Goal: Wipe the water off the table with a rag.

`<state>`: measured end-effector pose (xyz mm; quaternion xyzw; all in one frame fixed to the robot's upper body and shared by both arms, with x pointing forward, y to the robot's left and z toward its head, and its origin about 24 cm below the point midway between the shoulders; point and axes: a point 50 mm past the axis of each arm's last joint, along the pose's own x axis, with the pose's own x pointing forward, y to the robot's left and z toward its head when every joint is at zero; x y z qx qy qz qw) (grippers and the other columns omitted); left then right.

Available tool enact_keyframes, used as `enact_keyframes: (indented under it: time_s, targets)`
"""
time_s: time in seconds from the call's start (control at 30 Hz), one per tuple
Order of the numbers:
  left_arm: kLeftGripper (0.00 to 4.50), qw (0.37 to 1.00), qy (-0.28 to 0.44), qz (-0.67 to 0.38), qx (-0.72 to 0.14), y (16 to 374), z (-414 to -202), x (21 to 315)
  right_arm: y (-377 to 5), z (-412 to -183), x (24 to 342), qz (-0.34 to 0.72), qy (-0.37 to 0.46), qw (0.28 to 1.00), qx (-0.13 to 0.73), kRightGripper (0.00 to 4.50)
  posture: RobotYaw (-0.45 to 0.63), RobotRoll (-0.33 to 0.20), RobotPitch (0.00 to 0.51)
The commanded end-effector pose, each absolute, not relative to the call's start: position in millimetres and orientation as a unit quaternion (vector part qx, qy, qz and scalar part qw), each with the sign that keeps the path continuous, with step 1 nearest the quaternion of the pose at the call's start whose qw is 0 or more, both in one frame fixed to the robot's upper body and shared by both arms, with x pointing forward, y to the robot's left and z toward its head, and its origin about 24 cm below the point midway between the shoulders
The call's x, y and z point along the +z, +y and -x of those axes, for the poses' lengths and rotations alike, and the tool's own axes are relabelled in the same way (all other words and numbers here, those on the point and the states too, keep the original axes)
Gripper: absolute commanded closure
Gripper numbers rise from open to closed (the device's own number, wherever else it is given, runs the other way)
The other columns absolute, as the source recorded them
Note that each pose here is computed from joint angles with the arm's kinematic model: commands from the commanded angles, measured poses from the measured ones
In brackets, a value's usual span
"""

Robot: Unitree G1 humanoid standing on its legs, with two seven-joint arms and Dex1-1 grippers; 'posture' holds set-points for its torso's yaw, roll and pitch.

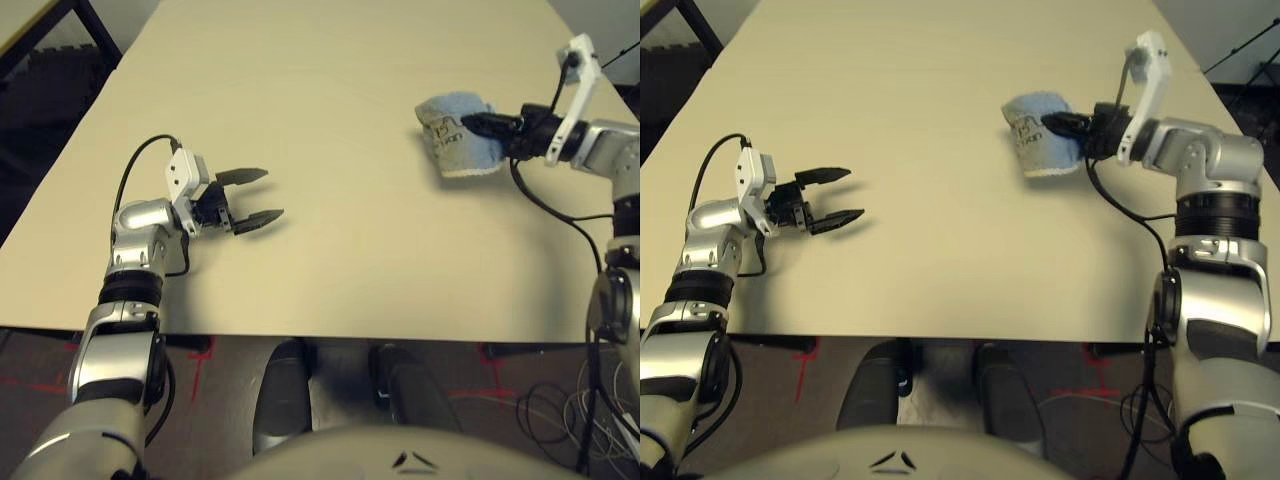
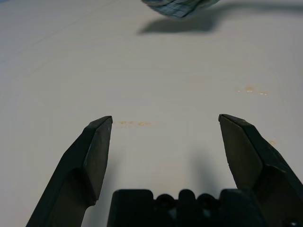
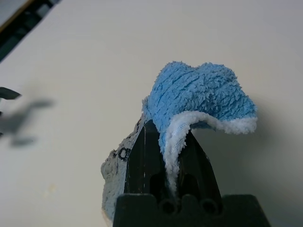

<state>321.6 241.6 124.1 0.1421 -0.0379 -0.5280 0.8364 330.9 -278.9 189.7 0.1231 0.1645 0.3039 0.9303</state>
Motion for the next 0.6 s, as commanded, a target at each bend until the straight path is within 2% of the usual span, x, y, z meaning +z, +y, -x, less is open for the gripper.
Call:
enact_keyframes:
  time_s: [0.03,0.17,0.4,0.53,0.6]
  targets:
    - [0.00,0.838,-0.029,-0.143,-0.526,244.1,-321.6,121.1,-298.5,-320.1,185.1,-0.133,0.163,0.940,0.270,4.44,0.05,0.000,0.171]
    - [0.00,0.836,-0.030,-0.143,-0.528,243.2,-322.9,122.0,-313.7,-315.8,169.5,-0.142,0.178,0.945,0.233,4.44,0.04,0.000,0.171]
    - [0.00,0.836,-0.029,-0.145,-0.529,243.7,-323.6,121.8,-307.9,-323.5,146.9,-0.135,0.203,0.943,0.225,4.44,0.05,0.000,0.172]
    - [0.00,0.840,-0.030,-0.141,-0.523,244.9,-323.0,121.1,-310.1,-326.8,143.6,-0.079,0.215,0.951,0.206,3.10,0.06,0.000,0.171]
    - [0.00,0.850,-0.034,-0.130,-0.510,247.9,-323.1,122.2,-313.6,-328.4,152.7,-0.045,0.192,0.959,0.205,2.33,0.06,0.000,0.171]
